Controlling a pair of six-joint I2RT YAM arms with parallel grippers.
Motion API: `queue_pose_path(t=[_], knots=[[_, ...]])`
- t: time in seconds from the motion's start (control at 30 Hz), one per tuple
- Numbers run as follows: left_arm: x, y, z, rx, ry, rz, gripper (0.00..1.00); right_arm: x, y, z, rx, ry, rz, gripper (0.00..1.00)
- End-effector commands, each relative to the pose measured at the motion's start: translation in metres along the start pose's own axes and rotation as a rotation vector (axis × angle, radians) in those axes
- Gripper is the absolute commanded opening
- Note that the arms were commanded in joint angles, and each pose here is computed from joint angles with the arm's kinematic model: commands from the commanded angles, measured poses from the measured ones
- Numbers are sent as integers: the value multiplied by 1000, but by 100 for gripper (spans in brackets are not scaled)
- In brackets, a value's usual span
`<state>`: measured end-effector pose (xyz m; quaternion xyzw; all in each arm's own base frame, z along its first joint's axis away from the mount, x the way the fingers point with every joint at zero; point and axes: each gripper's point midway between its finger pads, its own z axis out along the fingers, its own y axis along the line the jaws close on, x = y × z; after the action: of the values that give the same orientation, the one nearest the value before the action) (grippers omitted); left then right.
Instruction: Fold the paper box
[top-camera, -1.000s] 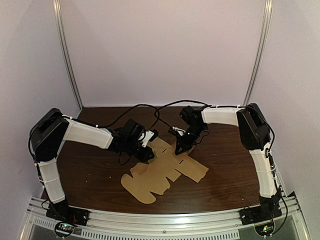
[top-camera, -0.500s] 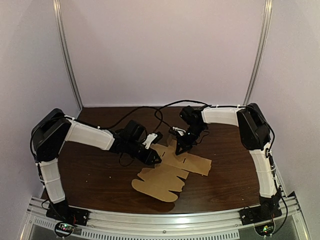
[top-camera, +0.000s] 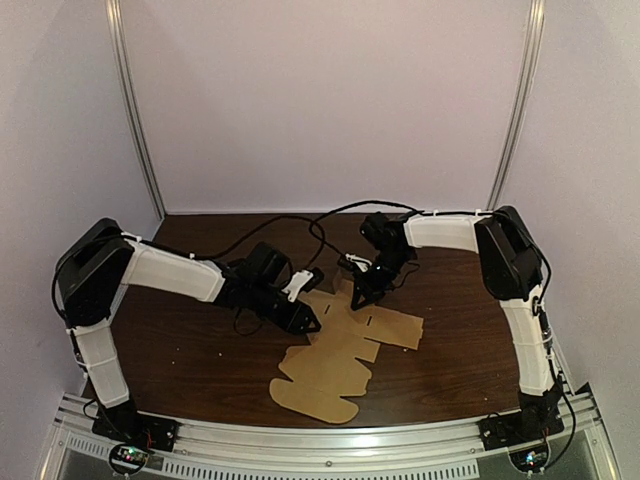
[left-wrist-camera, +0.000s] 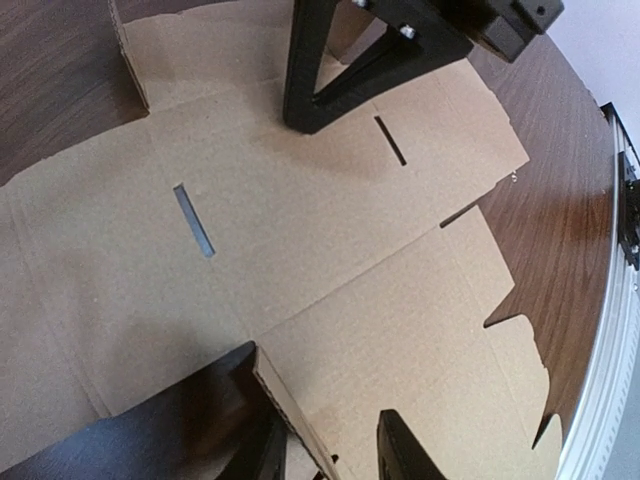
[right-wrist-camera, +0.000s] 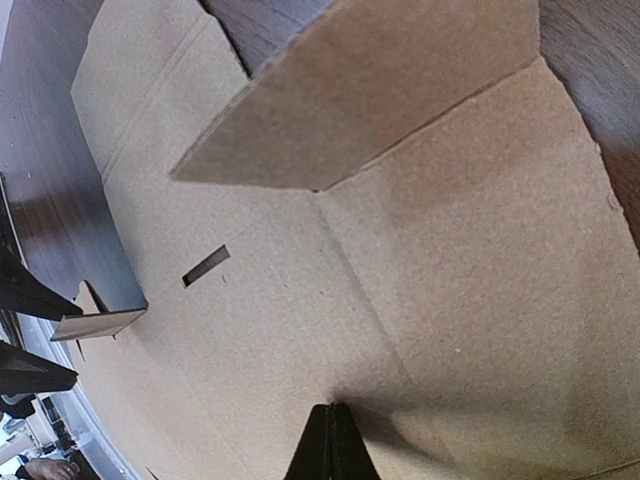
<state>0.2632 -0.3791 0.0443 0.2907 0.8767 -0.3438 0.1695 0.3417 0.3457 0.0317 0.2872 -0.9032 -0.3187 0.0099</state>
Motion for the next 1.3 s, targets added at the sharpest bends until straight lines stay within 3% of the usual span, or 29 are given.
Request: queue_pose_path(t=[0.0,0.27,0.37,0.47,0.6,1.07,1.27], knots=[[-6,-1,-27,-88,-34,67,34,28,-24,13,94,84,24,0],[-2,24,-61,-278,-117,76,32,32,-25,12,103,87,1,0],[7,58,-57,-400,-85,2,19,32,-25,12,100,87,2,0],[17,70,-42,-421,-17,-12,8,32,-25,13,99,90,4,0],[26,68,-20,-358,47,-17,0,34,-26,15,98,95,8,0],[2,-8,-6,26,2,59,0,36,-30,18,110,104,10,0],[0,-18,1,70,18,74,0,36,-30,18,110,105,12,0]])
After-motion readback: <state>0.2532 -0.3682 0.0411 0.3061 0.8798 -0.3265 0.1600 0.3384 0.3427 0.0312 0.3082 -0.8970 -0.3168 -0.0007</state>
